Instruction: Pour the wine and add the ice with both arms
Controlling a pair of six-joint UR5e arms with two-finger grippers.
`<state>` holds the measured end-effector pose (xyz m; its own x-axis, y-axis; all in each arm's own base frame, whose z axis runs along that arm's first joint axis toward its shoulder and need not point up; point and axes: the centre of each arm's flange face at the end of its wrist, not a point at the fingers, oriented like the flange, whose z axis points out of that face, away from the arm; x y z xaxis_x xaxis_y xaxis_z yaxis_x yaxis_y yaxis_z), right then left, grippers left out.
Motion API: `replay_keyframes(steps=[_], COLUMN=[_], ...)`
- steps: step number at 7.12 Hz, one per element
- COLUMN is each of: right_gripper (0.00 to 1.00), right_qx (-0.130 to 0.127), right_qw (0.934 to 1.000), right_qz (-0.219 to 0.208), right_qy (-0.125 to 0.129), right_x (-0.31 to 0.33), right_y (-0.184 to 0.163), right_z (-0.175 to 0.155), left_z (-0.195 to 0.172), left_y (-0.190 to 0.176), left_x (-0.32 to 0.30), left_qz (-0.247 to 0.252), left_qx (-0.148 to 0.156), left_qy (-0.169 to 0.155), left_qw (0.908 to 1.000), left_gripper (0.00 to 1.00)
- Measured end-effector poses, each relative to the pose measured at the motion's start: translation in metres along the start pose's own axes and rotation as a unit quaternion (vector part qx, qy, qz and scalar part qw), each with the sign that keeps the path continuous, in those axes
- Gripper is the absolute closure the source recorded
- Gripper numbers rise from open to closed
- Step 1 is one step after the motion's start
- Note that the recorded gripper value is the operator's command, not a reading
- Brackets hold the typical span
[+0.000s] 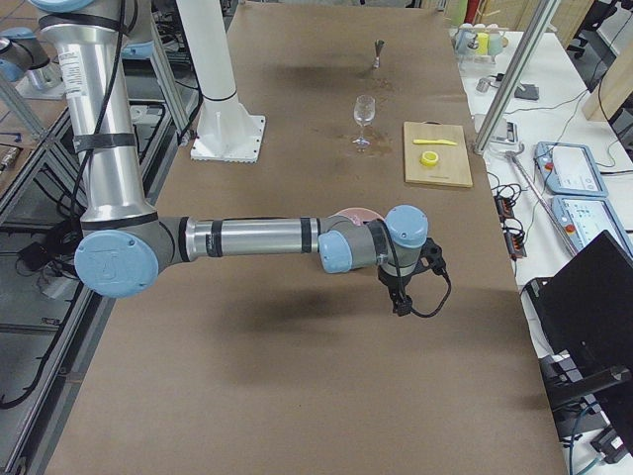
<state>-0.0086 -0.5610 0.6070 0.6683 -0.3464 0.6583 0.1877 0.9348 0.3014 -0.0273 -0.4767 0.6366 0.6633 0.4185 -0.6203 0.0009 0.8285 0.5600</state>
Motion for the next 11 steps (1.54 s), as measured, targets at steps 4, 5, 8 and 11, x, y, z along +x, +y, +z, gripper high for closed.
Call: replay_keyframes(steps=[4,5,8,11], right_gripper=[0.00,0.00,0.00,0.00], right_qx=[-0.001,-0.002,-0.010,-0.019], right_qw=[1.0000,1.0000,0.9999,0.9997], right_qz=[-0.001,-0.001,-0.005,-0.013], right_qy=[-0.002,-0.003,-0.006,-0.009], right_x=[-0.001,-0.002,-0.008,-0.017], right_y=[0.000,0.001,0.001,-0.001], right_z=[0.002,0.002,0.011,0.023], left_z=[0.008,0.011,0.041,0.067], left_y=[0.017,0.021,-0.001,-0.007], left_x=[-0.006,-0.002,0.036,0.070], left_qz=[-0.022,-0.036,-0.039,-0.039], left_qx=[0.063,0.083,0.138,0.180], left_qy=[0.014,0.026,0.040,0.036], left_qw=[0.9977,0.9955,0.9889,0.9822], left_gripper=[0.03,0.03,0.02,0.03])
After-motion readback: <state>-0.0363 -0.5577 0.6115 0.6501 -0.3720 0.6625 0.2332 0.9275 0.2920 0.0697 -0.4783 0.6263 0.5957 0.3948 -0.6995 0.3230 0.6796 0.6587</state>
